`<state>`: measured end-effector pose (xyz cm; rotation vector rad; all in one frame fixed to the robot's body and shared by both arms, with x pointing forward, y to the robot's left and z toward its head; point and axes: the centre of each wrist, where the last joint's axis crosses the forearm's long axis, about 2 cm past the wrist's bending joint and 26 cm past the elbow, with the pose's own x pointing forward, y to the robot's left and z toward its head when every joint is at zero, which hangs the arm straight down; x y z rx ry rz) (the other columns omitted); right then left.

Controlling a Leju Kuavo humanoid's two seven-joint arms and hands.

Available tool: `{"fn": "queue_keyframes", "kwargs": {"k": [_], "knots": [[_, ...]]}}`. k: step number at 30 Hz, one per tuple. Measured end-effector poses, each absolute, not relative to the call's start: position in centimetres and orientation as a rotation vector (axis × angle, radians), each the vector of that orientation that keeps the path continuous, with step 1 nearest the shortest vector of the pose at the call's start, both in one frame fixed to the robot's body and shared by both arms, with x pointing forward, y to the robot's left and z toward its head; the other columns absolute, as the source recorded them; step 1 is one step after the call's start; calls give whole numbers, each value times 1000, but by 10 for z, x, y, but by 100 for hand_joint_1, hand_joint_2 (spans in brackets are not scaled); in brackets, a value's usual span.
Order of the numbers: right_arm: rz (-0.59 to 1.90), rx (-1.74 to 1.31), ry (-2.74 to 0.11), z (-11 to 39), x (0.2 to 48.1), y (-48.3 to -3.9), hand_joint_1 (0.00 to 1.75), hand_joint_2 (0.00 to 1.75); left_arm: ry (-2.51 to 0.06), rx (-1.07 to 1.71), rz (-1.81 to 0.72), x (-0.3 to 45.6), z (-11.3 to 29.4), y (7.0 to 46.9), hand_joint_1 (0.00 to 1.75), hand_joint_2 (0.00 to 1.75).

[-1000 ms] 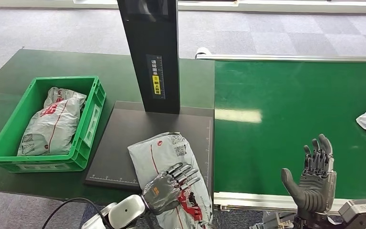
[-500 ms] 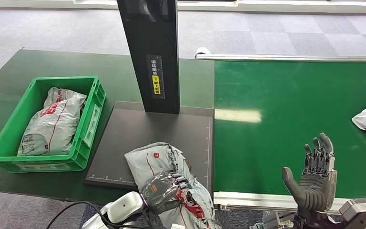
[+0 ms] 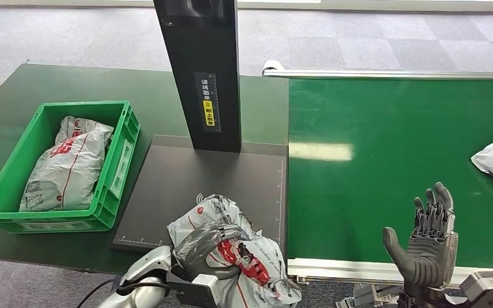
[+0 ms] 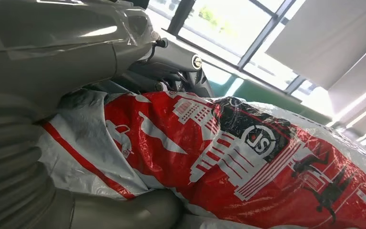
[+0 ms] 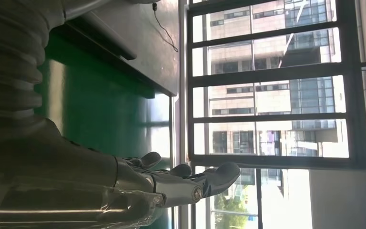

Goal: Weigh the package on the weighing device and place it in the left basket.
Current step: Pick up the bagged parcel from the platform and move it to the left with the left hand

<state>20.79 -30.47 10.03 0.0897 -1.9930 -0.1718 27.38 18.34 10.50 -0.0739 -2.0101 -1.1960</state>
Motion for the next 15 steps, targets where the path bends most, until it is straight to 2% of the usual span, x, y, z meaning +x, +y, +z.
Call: {"fn": "queue_keyframes", "kwargs": {"k": [5, 9, 12, 15], "knots": [[-183, 72, -1991, 98, 203, -309, 0, 175, -2143, -175, -1026, 275, 138, 215, 175, 175], [-200, 55, -1998, 100, 199, -311, 0, 175, -2259, -119, -953, 277, 168, 239, 175, 175], [-212, 46, -2002, 103, 196, -312, 0, 175, -2337, 72, -929, 280, 187, 256, 175, 175], [-218, 46, -2006, 105, 192, -312, 0, 175, -2385, 461, -935, 284, 206, 274, 175, 175]]}}
